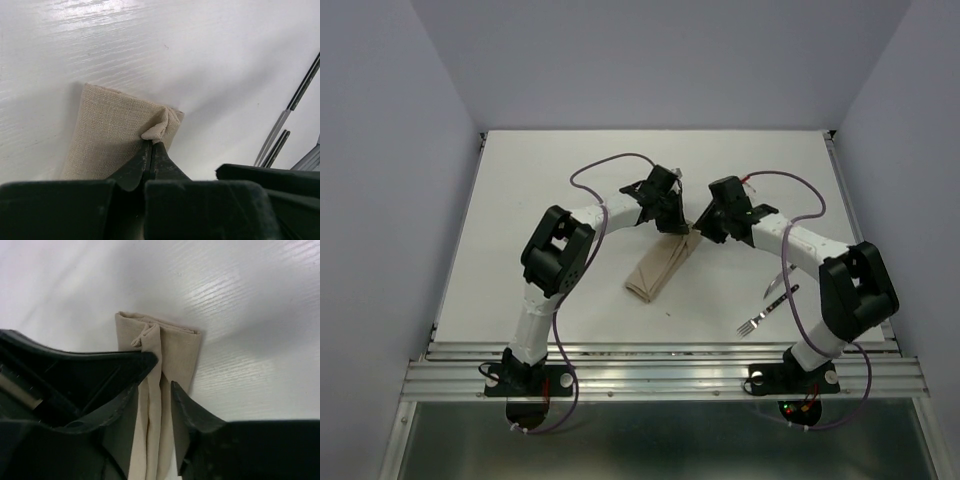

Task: Fold the napkin into a case and place the utensils inside
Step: Fold the 2/3-rectangle-folded napkin at the center of the board.

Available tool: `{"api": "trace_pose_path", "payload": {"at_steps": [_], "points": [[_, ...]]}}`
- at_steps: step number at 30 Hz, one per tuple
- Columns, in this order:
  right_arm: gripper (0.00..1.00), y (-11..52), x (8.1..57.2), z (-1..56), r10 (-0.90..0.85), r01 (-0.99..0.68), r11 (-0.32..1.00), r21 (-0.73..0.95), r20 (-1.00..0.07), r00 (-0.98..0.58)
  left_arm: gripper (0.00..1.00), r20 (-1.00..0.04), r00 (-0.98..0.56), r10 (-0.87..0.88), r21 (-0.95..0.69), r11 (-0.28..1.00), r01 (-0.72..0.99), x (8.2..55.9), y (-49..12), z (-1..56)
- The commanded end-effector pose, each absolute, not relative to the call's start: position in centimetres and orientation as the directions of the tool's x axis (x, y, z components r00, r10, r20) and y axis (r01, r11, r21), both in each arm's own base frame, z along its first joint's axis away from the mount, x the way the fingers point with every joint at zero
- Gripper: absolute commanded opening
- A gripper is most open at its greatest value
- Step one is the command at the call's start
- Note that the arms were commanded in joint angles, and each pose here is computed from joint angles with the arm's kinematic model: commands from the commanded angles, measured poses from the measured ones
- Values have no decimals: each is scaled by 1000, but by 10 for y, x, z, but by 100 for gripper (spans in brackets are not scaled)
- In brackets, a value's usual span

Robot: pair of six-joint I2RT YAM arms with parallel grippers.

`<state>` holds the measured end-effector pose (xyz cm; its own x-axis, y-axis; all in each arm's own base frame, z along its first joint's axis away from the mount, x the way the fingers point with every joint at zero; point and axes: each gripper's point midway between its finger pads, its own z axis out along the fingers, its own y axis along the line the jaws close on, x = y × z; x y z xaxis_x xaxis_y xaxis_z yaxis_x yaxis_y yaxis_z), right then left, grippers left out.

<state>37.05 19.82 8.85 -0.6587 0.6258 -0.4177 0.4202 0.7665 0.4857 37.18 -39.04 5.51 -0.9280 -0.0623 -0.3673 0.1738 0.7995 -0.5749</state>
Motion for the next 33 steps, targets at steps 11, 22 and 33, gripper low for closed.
{"api": "trace_pose_path", "payload": {"at_steps": [11,22,33], "points": [[72,185,333,70,543,229,772,593,-428,-722,0,-467,-884,33,-553,769,321,359,-395,87],[73,179,353,71,612,256,707,659,-387,-690,0,-452,-891,50,-552,769,323,353,-395,80],[84,193,378,57,664,323,634,702,-281,-693,0,-451,-890,61,-554,763,333,349,-395,78]]}}
